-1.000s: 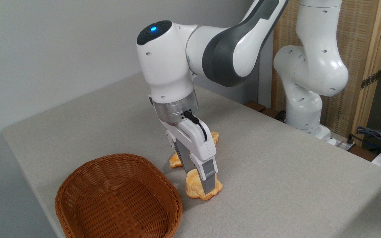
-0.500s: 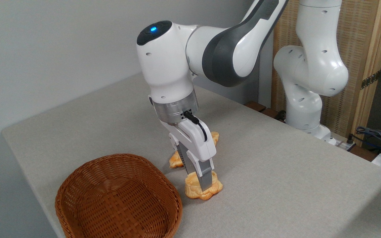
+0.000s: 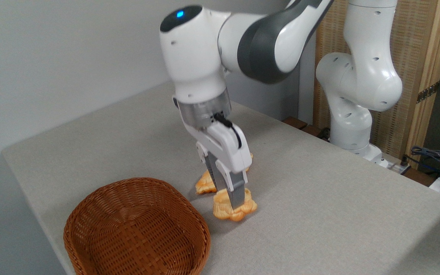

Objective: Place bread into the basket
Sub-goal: 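Lift the round bun and carry it over the wicker basket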

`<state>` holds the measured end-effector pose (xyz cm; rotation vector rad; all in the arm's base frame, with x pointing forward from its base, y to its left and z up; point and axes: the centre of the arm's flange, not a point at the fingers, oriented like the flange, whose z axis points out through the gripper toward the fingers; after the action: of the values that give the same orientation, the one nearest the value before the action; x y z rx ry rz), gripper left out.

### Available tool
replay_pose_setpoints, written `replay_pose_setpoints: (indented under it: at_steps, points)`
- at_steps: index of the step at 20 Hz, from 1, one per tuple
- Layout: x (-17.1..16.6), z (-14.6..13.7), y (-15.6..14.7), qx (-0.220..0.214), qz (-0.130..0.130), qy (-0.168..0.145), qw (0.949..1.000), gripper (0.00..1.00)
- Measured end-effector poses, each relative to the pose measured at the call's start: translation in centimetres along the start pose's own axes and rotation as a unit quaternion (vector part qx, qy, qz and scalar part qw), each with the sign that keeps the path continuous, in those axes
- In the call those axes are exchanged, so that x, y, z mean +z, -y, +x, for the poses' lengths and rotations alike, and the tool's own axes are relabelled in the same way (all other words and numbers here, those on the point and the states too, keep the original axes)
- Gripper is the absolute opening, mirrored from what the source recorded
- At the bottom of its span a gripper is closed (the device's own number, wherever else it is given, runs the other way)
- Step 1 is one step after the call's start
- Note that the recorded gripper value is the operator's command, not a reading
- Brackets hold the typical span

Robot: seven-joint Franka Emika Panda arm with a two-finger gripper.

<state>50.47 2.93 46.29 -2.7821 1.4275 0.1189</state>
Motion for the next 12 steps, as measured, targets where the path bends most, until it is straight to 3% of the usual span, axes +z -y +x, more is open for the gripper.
replay_pose_setpoints:
  at_steps: [5, 9, 12]
  points:
    - [-4.6, 0.6, 0.2, -0.003, 0.030, -0.044, 0.9985, 0.60]
    - [-6.8, 2.0, 1.4, -0.011, 0.079, -0.106, 0.9912, 0.61]
    - [-6.4, 3.1, 2.4, -0.028, 0.099, -0.136, 0.9854, 0.80]
